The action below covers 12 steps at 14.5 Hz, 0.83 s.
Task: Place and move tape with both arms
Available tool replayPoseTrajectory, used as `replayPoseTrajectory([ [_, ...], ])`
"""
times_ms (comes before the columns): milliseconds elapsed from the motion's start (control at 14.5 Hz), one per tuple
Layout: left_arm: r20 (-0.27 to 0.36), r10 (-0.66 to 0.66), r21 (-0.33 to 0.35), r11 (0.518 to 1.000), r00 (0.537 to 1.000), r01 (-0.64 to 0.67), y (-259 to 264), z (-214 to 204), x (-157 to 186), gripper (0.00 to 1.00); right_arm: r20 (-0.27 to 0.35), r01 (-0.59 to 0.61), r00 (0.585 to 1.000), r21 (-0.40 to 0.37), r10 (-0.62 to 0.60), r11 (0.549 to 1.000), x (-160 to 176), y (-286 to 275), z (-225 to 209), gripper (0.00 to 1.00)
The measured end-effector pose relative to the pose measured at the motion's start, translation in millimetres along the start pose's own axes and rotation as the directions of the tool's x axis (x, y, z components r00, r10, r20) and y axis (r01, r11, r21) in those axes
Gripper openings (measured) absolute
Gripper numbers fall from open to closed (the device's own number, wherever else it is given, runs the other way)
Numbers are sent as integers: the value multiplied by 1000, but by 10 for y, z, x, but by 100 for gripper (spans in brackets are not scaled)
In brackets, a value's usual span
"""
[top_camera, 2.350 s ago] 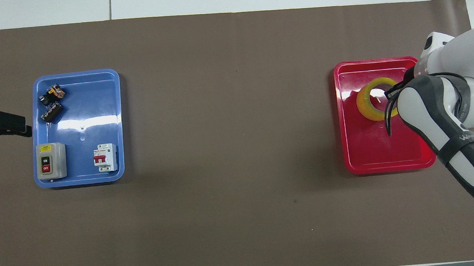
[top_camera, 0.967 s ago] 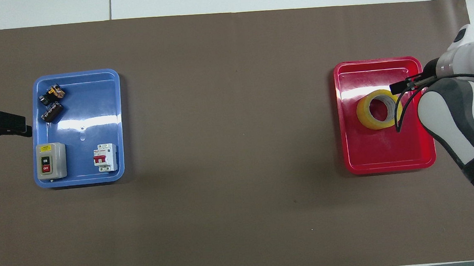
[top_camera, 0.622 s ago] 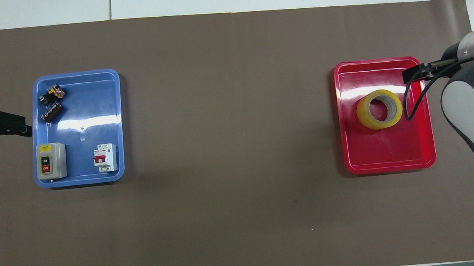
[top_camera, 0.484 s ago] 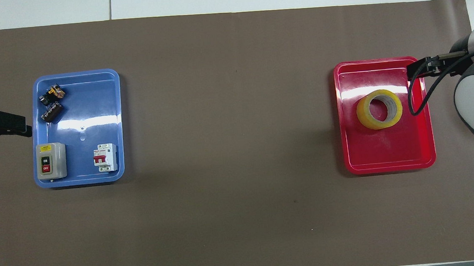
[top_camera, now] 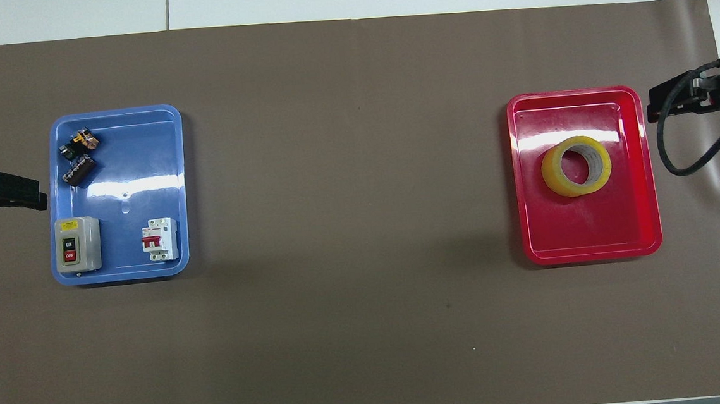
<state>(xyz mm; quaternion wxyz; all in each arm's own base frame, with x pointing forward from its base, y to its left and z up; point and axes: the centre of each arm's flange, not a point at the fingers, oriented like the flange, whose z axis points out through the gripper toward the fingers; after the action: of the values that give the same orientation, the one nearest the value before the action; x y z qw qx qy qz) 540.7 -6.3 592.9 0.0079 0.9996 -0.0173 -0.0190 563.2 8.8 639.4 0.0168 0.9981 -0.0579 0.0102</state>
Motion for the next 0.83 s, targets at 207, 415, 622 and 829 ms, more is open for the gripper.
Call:
replayPoseTrajectory([
  [207, -1, 4, 1, 1000, 1000, -4, 3, -8, -4, 100, 27, -37, 999, -4, 37, 999, -74, 13, 53, 100],
  [415, -2, 5, 2, 1000, 1000, -5, 4, -8, -4, 100, 43, -27, 999, -7, 27, 1000, -105, -51, 86, 100],
  [622, -2, 5, 2, 1000, 1000, -5, 4, -9, -4, 100, 81, -11, 997, -14, 12, 1000, -242, -216, 31, 100],
  [829, -2, 6, 2, 1000, 1000, -6, 5, -9, -4, 100, 79, -18, 997, -16, 20, 1000, -281, -267, -5, 100],
])
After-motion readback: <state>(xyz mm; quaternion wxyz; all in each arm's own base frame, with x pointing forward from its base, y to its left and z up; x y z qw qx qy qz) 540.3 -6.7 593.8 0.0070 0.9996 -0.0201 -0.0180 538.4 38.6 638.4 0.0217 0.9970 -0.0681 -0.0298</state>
